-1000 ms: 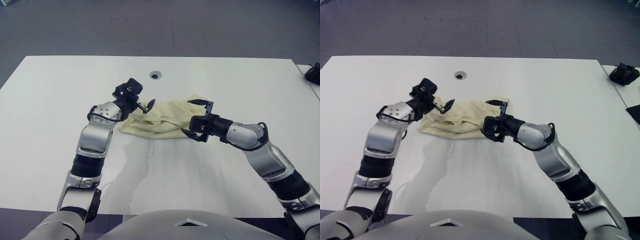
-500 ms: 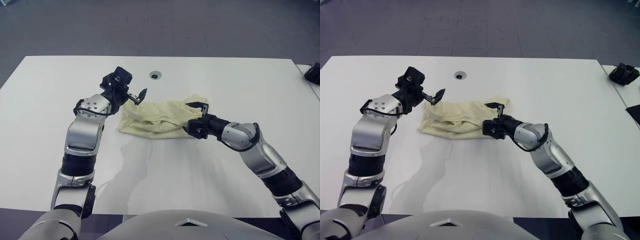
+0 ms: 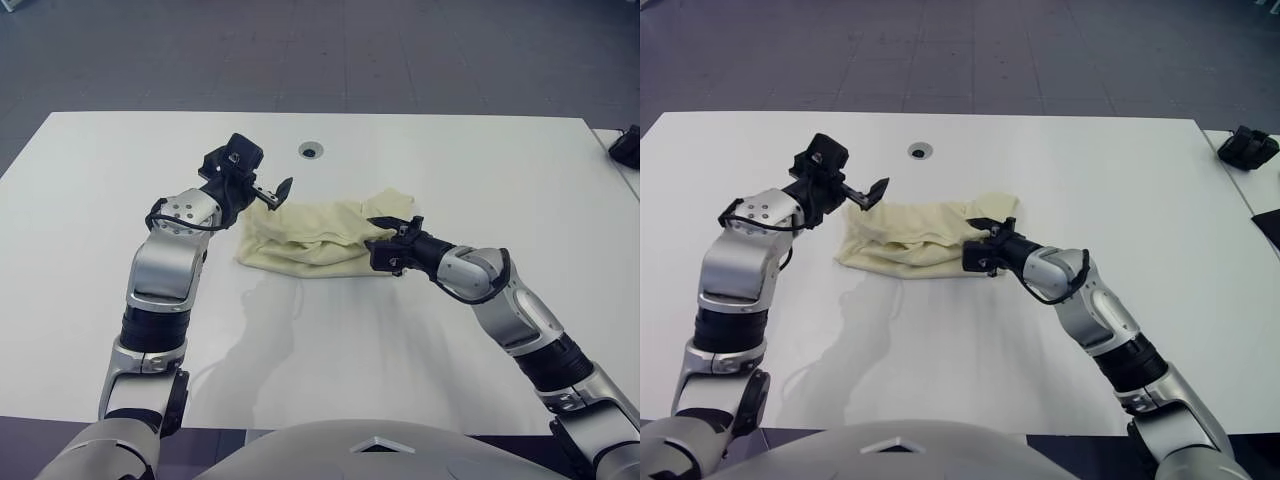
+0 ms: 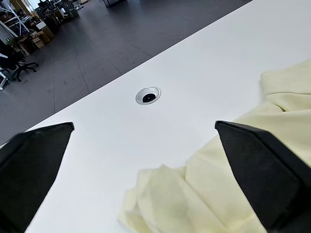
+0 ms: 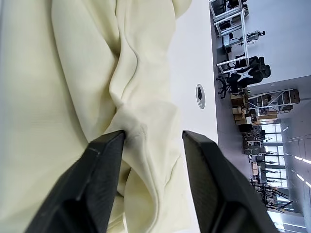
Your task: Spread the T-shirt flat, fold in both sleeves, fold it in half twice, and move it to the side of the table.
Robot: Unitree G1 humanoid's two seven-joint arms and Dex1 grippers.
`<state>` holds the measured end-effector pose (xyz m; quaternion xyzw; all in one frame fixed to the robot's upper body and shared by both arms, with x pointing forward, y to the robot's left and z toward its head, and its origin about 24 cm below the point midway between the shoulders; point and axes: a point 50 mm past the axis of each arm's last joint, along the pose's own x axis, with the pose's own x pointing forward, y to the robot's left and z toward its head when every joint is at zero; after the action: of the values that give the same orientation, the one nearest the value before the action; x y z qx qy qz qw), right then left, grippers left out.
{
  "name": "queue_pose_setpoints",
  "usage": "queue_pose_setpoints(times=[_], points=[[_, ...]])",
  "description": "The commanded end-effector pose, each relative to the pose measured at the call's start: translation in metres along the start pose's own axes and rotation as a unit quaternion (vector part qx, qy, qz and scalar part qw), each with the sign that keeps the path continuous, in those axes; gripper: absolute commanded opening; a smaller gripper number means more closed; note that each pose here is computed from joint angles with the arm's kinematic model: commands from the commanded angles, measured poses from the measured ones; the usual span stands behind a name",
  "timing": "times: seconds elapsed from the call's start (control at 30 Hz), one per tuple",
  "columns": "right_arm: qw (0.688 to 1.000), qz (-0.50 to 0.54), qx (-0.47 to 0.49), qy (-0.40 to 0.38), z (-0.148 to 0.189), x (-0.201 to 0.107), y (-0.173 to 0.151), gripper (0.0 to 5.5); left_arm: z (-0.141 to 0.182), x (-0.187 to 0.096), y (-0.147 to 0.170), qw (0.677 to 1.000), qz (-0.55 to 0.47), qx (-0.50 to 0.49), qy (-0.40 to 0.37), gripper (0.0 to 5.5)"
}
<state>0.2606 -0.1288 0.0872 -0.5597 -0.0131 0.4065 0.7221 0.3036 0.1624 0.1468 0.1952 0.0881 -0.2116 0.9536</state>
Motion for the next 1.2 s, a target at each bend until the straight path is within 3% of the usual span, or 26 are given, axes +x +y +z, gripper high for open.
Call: queue_pose_setpoints(times=[0.03,0.37,0.5,0.67,0.8,1.0,1.2], points=[[1.0,0.017,0.007,0.008,-0.004,0.0,0.007,1.55,0.01,-0.002,0.007,1.0,0.004,0.014,-0.01,5.4],[0.999,0.034,0.007,0.019,-0.01,-0.001,0.009,0.05,0.011,-0.006,0.013,1.0,0.006,0.028,-0.01,5.4],[0.999,0.028,0.005,0.02,-0.011,-0.004,0.004,0.02,0.003,-0.013,0.019,0.995,-0.039,0.091,0.01,5.4],[1.0,0.013,0.007,0.022,-0.011,-0.008,-0.003,0.02,-0.01,-0.023,0.022,0.96,-0.153,0.231,0.042,5.4],[1.0,0.01,0.012,0.021,-0.011,-0.008,-0.002,0.02,-0.016,-0.016,0.015,0.942,-0.196,0.271,0.04,5.4],[1.0,0.007,0.016,0.019,-0.009,-0.007,-0.002,0.0,-0.03,-0.007,-0.005,0.912,-0.254,0.319,0.045,4.47],[1.0,0.006,0.017,0.019,-0.008,-0.007,-0.001,0.0,-0.035,-0.002,-0.005,0.897,-0.266,0.347,0.062,3.41]])
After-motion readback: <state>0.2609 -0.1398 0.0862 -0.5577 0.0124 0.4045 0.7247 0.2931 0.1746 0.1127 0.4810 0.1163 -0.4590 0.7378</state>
